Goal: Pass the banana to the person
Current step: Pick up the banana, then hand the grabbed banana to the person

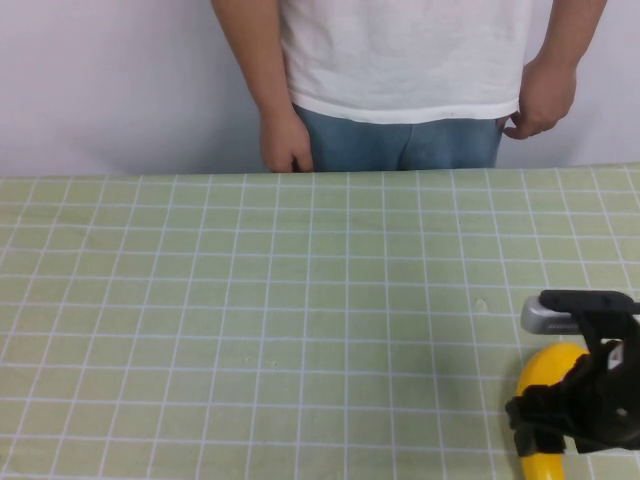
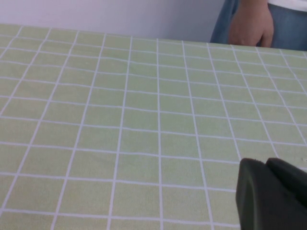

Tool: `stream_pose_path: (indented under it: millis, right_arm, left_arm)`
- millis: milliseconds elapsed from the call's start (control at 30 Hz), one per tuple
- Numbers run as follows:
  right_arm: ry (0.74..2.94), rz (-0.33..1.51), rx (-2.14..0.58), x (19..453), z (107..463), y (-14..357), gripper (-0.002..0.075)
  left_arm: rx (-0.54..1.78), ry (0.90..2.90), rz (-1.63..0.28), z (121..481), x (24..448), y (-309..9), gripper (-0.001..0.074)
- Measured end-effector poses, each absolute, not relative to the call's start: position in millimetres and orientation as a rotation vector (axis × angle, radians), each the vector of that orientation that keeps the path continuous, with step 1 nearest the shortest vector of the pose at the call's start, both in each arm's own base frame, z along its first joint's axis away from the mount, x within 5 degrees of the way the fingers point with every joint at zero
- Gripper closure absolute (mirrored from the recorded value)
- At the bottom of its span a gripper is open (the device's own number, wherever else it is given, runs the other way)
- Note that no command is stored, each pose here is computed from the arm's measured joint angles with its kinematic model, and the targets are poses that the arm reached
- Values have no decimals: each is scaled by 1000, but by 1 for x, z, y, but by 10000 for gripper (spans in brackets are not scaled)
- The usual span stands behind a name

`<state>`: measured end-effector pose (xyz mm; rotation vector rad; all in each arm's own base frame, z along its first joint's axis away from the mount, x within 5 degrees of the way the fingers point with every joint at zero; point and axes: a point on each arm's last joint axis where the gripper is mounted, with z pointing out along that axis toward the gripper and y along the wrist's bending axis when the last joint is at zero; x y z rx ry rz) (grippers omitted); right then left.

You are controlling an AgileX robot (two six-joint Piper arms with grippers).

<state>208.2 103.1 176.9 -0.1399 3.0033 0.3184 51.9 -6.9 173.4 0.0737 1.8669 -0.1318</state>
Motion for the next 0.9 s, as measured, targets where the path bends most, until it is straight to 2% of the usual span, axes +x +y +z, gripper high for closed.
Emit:
stream_pose_path:
  millis: [300, 367, 467, 533, 733, 900]
  right_arm:
    - [3049, 238, -132, 226, 135, 107, 284]
    - [3064, 224, -136, 227, 129, 107, 328]
    - [3075, 216, -143, 227, 126, 107, 488]
    - [3076, 217, -172, 228, 127, 107, 480]
    - [2996, 194, -325, 240, 156, 110, 480]
    - [2737, 128, -617, 257, 211, 111, 480]
  left_arm:
    - [74, 1867, -132, 173, 52, -7, 738]
    - [74, 1867, -132, 173, 52, -7, 738]
    - [74, 1867, -132, 173, 52, -7, 738]
    - [74, 1867, -132, 173, 52, -7, 738]
    - [74, 1867, -132, 173, 52, -7, 738]
    - [74, 1867, -132, 173, 52, -7, 738]
